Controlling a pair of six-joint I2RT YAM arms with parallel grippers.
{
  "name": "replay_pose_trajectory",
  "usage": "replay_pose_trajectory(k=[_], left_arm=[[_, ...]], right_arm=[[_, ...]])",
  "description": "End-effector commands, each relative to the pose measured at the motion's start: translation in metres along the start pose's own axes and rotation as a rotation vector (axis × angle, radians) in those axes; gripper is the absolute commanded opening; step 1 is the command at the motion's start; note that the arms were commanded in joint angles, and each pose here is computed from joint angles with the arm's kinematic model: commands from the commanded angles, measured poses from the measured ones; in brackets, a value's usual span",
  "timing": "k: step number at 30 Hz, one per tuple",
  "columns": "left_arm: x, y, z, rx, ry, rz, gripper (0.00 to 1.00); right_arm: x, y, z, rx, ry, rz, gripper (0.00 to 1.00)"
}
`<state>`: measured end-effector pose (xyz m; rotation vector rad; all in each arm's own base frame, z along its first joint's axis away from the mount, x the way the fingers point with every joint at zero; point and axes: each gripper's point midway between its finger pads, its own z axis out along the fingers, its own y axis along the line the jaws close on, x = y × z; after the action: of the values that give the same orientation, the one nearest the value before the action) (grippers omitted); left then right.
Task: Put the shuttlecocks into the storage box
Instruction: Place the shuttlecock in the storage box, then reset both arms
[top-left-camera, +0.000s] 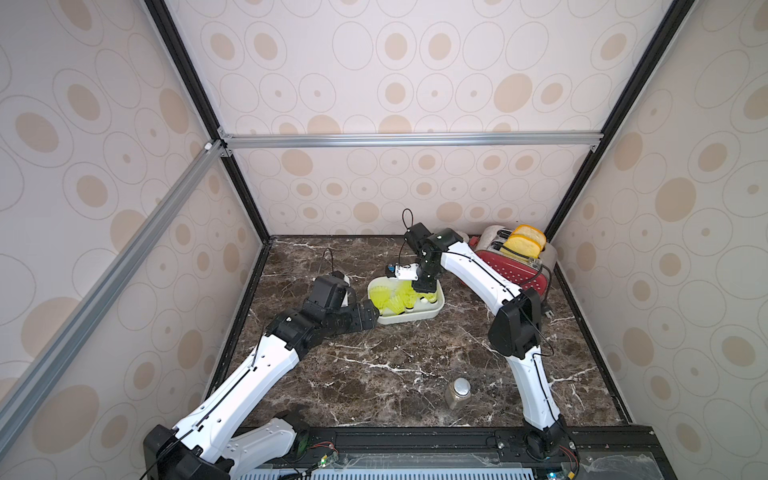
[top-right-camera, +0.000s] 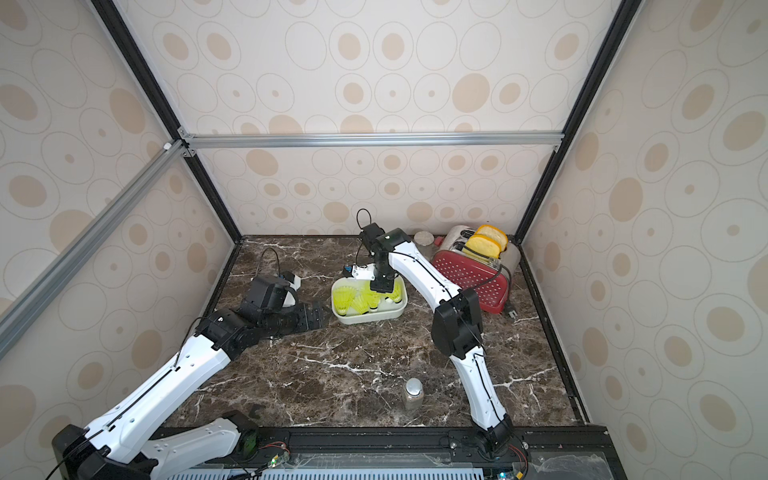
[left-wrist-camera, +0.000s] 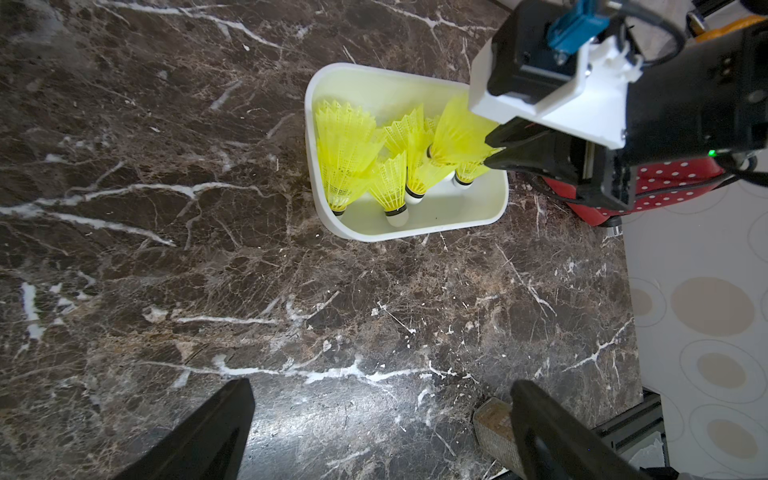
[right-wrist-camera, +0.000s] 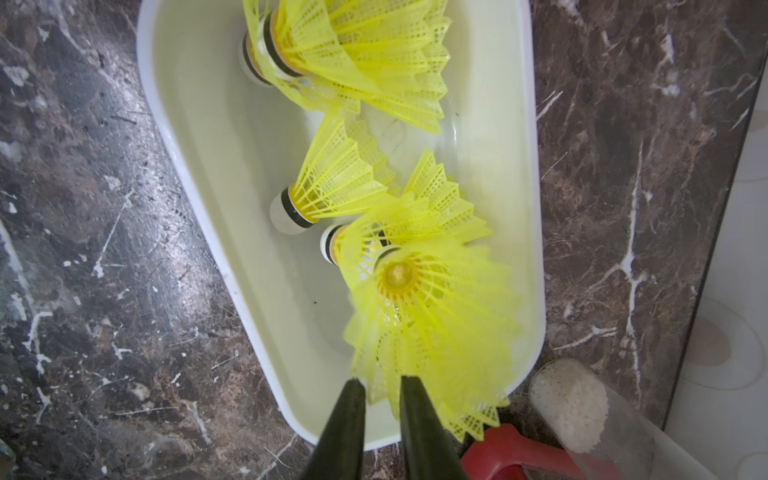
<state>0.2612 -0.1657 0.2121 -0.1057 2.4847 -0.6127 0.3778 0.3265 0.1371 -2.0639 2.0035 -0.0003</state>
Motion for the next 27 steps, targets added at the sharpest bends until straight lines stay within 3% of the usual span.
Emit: replay_pose_trajectory(k=[1, 6, 17, 23, 27], left_arm=[[-0.011, -0.011, -0.008, 0.029, -0.035, 0.019, 0.99], [-0.013, -0.012, -0.008, 0.028, -0.039, 0.020, 0.99], [-0.020, -0.013, -0.010, 0.019, -0.058, 0.018, 0.99], [-0.035, -0.020, -0.012, 0.005, -0.077, 0.009, 0.99], [-0.050, -0.027, -0.019, -0.003, -0.105, 0.015, 0.99]], right_arm=[[-0.002, 0.004, 0.007, -0.019, 0.005, -0.001, 0.27], [-0.005, -0.010, 0.004, 0.058, 0.022, 0.022, 0.31], [-0.039, -0.053, -0.055, 0.282, -0.145, 0.156, 0.38], [-0.021, -0.066, -0.086, 0.346, -0.180, 0.440, 0.36], [-0.001, -0.060, -0.115, 0.348, -0.289, 0.670, 0.37]])
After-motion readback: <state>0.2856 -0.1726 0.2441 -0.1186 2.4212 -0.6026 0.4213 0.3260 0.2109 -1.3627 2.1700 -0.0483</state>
